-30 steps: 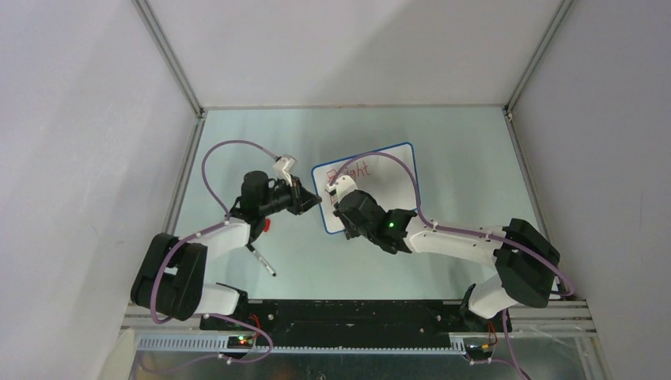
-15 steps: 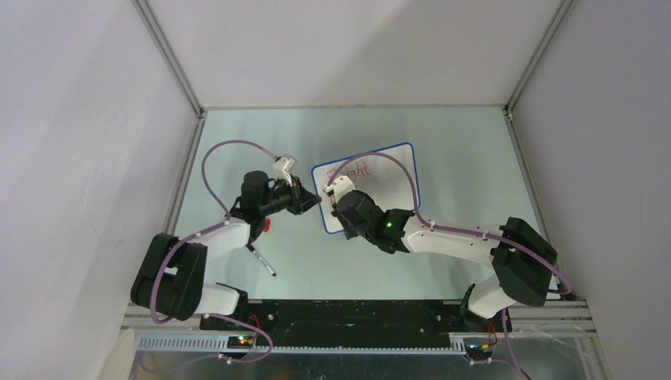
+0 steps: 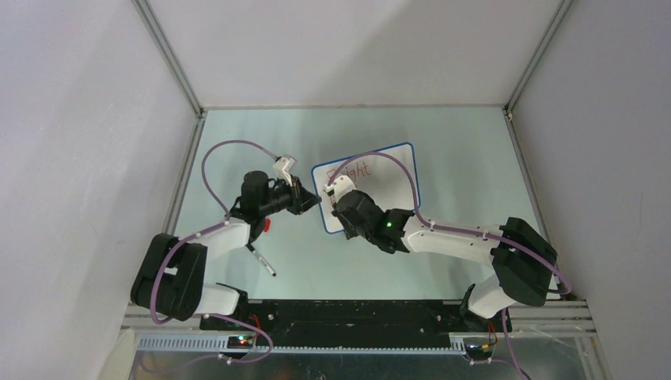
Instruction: Write a sentence on the whiteboard
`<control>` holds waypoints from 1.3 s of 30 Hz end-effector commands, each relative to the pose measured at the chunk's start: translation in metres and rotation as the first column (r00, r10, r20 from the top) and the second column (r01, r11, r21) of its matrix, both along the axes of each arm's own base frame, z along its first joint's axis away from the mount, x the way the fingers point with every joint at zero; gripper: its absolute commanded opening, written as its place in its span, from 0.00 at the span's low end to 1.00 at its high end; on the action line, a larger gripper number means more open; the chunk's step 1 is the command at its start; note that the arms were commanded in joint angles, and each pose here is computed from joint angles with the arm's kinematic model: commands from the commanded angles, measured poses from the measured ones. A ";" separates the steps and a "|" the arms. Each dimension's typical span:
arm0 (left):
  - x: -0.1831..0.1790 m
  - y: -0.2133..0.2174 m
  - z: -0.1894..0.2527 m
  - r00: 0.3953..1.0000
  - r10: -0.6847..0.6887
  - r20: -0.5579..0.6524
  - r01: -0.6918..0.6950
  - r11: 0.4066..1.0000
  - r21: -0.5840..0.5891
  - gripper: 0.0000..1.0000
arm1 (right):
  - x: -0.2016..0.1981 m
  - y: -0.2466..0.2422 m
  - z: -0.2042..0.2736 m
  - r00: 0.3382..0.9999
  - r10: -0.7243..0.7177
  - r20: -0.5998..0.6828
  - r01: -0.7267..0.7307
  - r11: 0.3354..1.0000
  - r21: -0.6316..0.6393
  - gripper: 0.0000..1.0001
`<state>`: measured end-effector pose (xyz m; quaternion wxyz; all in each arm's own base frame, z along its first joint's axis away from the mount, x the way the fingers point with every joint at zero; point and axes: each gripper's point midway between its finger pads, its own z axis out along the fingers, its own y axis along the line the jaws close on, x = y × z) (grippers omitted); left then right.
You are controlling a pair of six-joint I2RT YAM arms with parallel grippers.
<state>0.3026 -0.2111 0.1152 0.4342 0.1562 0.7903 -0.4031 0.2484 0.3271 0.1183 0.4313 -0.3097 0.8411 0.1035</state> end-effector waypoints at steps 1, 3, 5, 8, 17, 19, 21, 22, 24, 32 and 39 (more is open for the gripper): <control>0.009 -0.005 0.029 0.994 -0.022 0.108 0.023 1.000 -0.010 0.16 | 0.016 -0.003 0.018 0.997 -0.060 0.048 0.060 0.998 0.016 0.00; 0.009 -0.005 0.029 0.994 -0.020 0.108 0.022 1.000 -0.010 0.16 | 0.016 -0.005 0.018 0.997 -0.067 0.047 0.067 0.998 0.012 0.00; 0.009 -0.005 0.029 0.994 -0.020 0.108 0.022 1.000 -0.010 0.16 | 0.017 -0.006 0.018 0.996 -0.073 0.044 0.073 0.997 0.013 0.00; 0.009 -0.005 0.029 0.994 -0.020 0.108 0.022 1.000 -0.010 0.16 | 0.018 -0.008 0.018 0.996 -0.078 0.043 0.078 0.997 0.015 0.00; 0.009 -0.005 0.030 0.994 -0.020 0.110 0.021 1.000 -0.009 0.16 | 0.018 -0.011 0.020 0.995 -0.085 0.043 0.084 0.996 0.013 0.00; 0.009 -0.005 0.030 0.994 -0.019 0.111 0.020 1.000 -0.008 0.16 | 0.018 -0.011 0.020 0.995 -0.086 0.043 0.085 0.996 0.015 0.00; 0.009 -0.005 0.030 0.994 -0.019 0.111 0.020 1.000 -0.008 0.16 | 0.018 -0.012 0.020 0.995 -0.088 0.042 0.087 0.996 0.014 0.00; 0.009 -0.005 0.031 0.994 -0.019 0.111 0.020 1.000 -0.008 0.16 | 0.019 -0.012 0.020 0.995 -0.088 0.041 0.087 0.996 0.015 0.00; 0.009 -0.005 0.030 0.994 -0.019 0.111 0.020 1.000 -0.008 0.16 | 0.018 -0.012 0.020 0.995 -0.086 0.041 0.086 0.996 0.015 0.00; 0.009 -0.004 0.029 0.994 -0.018 0.109 0.019 1.000 -0.006 0.16 | 0.018 -0.013 0.023 0.995 -0.086 0.043 0.085 0.996 0.026 0.00; 0.009 -0.005 0.030 0.994 -0.019 0.111 0.020 1.000 -0.006 0.16 | 0.018 -0.013 0.025 0.996 -0.081 0.042 0.080 0.996 0.034 0.00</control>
